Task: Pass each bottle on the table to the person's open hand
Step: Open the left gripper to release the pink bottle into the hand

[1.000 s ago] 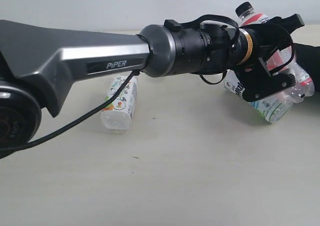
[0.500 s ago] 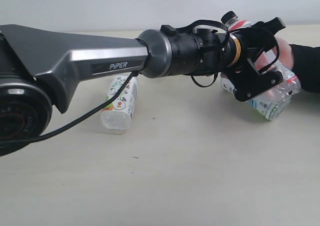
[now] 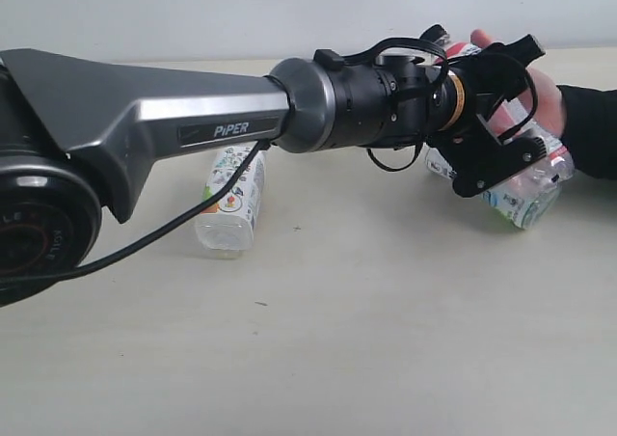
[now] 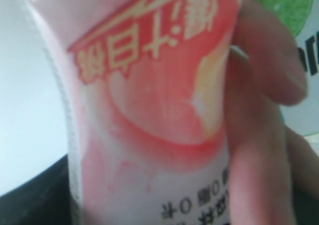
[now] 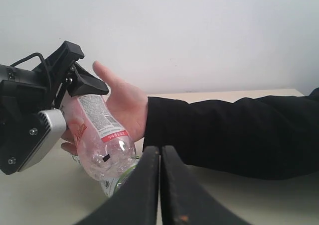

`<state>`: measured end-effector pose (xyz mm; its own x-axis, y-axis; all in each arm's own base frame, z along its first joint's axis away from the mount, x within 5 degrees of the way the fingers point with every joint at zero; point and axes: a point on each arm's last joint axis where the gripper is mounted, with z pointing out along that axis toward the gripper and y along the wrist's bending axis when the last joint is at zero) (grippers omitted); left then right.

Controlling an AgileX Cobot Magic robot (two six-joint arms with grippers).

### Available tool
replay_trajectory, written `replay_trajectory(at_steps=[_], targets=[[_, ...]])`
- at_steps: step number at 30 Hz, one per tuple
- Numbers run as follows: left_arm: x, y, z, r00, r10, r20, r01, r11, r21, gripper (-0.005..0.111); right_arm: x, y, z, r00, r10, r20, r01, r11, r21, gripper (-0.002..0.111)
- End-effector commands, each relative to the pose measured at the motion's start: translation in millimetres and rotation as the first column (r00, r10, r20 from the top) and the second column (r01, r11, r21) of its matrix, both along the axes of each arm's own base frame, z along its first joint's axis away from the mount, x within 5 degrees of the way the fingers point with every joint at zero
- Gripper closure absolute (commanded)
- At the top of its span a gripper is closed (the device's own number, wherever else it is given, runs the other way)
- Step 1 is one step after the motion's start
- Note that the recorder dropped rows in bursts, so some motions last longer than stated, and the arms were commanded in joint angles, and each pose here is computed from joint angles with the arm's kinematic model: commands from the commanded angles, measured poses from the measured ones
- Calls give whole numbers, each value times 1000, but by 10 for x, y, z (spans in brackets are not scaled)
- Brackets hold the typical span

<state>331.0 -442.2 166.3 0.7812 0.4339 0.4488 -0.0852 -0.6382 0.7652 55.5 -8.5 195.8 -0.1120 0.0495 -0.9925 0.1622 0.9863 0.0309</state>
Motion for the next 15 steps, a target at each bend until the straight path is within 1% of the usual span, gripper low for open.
replay_trajectory(at_steps=[1, 3, 8, 12, 15], targets=[[-24, -4, -36, 999, 28, -20, -28, 1000, 15, 27, -3, -3, -8, 1000, -5, 5, 5, 1000, -4, 107], [-23, -2, -37, 999, 30, -20, -29, 999, 16, 23, -3, -3, -8, 1000, -5, 5, 5, 1000, -4, 107], [-15, 14, -22, 999, 46, -18, -45, 999, 26, 23, -3, -3, -8, 1000, -5, 5, 5, 1000, -3, 107], [-37, 9, 85, 998, 52, -22, -52, 999, -5, 23, -3, -3, -8, 1000, -5, 5, 5, 1000, -3, 107], [-62, 9, 223, 999, 48, -8, -48, 998, -26, 23, -3, -3, -8, 1000, -5, 5, 5, 1000, -3, 107]])
